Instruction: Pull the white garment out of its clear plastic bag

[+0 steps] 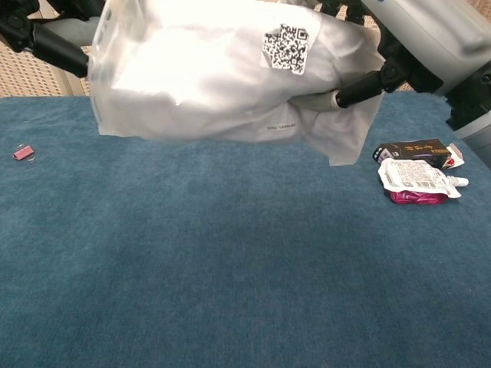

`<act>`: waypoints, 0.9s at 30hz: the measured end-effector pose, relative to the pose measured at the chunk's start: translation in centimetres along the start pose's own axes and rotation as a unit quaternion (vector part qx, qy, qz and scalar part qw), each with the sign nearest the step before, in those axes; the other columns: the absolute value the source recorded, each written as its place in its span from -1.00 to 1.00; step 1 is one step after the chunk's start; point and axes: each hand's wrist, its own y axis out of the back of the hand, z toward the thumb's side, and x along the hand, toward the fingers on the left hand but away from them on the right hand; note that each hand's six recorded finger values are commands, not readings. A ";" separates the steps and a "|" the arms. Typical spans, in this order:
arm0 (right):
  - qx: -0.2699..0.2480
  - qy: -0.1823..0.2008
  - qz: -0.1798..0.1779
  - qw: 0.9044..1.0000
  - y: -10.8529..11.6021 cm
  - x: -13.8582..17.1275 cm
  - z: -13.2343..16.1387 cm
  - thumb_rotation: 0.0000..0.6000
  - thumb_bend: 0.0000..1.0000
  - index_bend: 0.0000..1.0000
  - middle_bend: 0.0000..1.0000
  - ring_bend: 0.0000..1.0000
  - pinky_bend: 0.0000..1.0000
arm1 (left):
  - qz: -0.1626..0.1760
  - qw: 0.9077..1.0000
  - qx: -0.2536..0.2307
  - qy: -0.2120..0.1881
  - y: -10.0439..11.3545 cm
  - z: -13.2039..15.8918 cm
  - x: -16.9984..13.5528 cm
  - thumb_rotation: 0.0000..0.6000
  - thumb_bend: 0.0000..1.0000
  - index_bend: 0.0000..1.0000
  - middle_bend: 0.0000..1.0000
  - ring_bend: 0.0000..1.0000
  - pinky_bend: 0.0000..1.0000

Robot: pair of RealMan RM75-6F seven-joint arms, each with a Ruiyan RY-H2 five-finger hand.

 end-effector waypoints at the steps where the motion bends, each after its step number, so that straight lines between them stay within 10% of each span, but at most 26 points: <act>1: 0.002 -0.003 0.003 1.000 -0.1 0.1 -0.2 1.00 0.23 0.24 0.38 0.29 0.55 | 0.001 1.000 0.002 0.002 0.0 -0.2 0.0 1.00 0.09 0.54 0.99 0.61 0.96; 19: 0.031 -0.055 0.043 0.997 -0.4 2.6 -4.2 1.00 0.15 0.24 0.31 0.24 0.55 | 0.009 0.996 0.037 0.078 0.3 -5.7 -1.0 1.00 0.09 0.56 1.00 0.62 0.96; 27: 0.022 -0.082 0.082 0.993 -1.4 3.4 -5.6 1.00 -0.96 -0.44 -0.41 -0.35 0.16 | -0.002 0.996 0.044 0.083 -0.3 -6.3 -1.3 1.00 0.09 0.56 1.00 0.62 0.96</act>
